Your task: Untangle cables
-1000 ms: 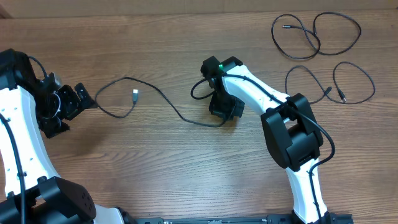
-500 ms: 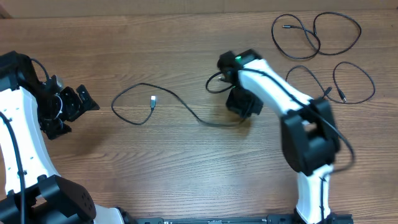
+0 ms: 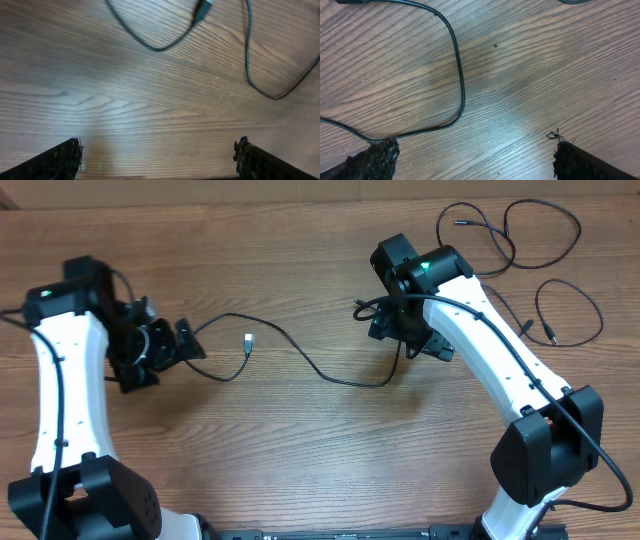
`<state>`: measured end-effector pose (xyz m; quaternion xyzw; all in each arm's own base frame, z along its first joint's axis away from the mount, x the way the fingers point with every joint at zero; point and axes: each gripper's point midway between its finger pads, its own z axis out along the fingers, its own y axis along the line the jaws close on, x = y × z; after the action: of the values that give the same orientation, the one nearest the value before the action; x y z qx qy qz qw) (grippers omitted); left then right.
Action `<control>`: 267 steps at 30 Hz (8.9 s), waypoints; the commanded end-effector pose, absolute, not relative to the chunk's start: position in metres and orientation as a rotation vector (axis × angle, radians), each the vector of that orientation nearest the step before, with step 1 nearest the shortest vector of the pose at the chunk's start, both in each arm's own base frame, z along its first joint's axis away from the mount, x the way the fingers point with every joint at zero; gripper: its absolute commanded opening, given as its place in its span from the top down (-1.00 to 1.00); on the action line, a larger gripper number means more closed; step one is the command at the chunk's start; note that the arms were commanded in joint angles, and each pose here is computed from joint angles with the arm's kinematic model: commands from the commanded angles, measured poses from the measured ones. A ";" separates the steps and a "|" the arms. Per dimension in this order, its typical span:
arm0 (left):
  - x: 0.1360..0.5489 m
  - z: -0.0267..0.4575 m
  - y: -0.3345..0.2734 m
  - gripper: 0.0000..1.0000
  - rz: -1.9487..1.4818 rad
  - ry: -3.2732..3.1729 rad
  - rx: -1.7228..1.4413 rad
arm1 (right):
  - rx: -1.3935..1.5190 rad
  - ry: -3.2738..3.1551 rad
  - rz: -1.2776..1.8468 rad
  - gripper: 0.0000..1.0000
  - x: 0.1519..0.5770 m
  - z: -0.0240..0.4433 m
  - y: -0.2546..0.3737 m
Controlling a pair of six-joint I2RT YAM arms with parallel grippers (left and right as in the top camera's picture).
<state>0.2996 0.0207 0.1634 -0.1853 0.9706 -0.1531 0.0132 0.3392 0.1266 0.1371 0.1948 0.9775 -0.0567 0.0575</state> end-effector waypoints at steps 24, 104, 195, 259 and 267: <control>0.241 0.258 0.055 -0.99 -0.022 2.556 -1.020 | 0.614 2.888 -0.068 -1.00 0.364 0.139 0.131; 0.353 -0.006 0.039 -0.26 -0.068 2.807 -1.199 | 0.496 2.920 0.209 -1.00 0.378 0.136 0.169; 0.289 0.049 -0.034 0.08 -0.287 2.977 -1.019 | 0.500 2.958 0.205 -1.00 0.369 0.134 0.168; 0.321 0.177 -0.016 -0.99 -0.277 2.917 -0.735 | 1.328 2.733 0.315 -0.99 0.449 0.037 0.159; 0.322 0.177 -0.015 -0.99 -0.268 2.914 -0.736 | 1.350 2.788 0.331 -0.86 0.446 0.014 0.167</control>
<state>0.3193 -0.0170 0.1703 -0.2534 0.9618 -0.0928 0.0466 0.4453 0.1654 0.0162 0.4264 0.8986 0.1015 0.0191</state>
